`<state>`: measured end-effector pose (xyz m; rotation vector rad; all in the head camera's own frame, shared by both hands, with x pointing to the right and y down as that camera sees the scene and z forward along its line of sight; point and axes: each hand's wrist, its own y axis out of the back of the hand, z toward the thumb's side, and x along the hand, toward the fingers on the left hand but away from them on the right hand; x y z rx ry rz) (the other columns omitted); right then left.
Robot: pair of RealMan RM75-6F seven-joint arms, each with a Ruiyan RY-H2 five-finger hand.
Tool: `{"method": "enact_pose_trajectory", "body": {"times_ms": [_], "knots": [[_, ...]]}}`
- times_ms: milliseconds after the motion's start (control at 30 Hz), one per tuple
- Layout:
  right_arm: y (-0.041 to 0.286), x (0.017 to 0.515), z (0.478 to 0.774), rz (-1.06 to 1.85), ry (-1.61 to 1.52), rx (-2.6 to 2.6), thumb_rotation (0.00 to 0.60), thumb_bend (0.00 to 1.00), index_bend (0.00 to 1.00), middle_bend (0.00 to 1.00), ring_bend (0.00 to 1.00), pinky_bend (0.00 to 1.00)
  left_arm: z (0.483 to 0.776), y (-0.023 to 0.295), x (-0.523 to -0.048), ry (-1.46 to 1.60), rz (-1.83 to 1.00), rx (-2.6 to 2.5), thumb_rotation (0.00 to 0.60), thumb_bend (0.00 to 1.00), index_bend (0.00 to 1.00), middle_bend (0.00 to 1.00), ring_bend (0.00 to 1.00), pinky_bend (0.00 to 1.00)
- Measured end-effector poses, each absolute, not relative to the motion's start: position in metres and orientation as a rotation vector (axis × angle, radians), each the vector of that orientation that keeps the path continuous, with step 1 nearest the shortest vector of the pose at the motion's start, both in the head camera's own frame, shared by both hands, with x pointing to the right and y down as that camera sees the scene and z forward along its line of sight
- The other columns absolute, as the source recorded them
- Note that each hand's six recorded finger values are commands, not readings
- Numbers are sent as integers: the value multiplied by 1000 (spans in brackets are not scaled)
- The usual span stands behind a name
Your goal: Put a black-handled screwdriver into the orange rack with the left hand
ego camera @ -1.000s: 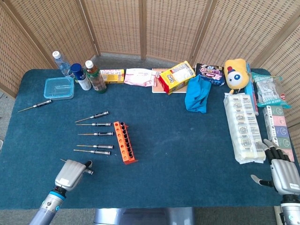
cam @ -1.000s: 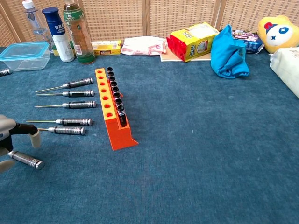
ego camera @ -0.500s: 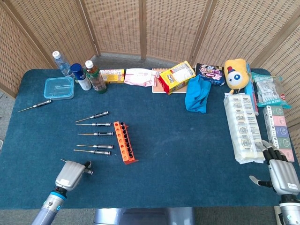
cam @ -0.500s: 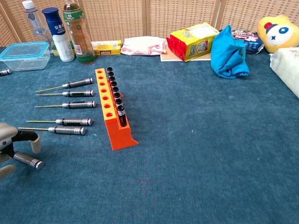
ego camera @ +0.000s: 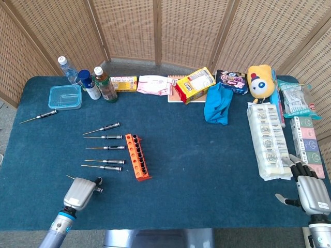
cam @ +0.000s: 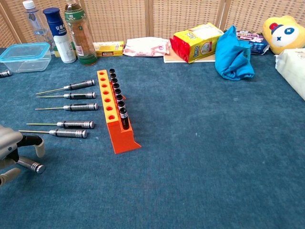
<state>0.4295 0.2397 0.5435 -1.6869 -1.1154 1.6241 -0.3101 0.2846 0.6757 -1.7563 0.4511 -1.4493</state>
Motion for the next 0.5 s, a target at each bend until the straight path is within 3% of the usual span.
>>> {"method": "enact_pose_trajectory", "body": {"times_ms": [500], "knots": [[241,428,543,1621,-1116,-1716,600,123,128,60,108,138,679,288,-307,444,-1458,-1752,600,372,388,1000,1000,1000]]}}
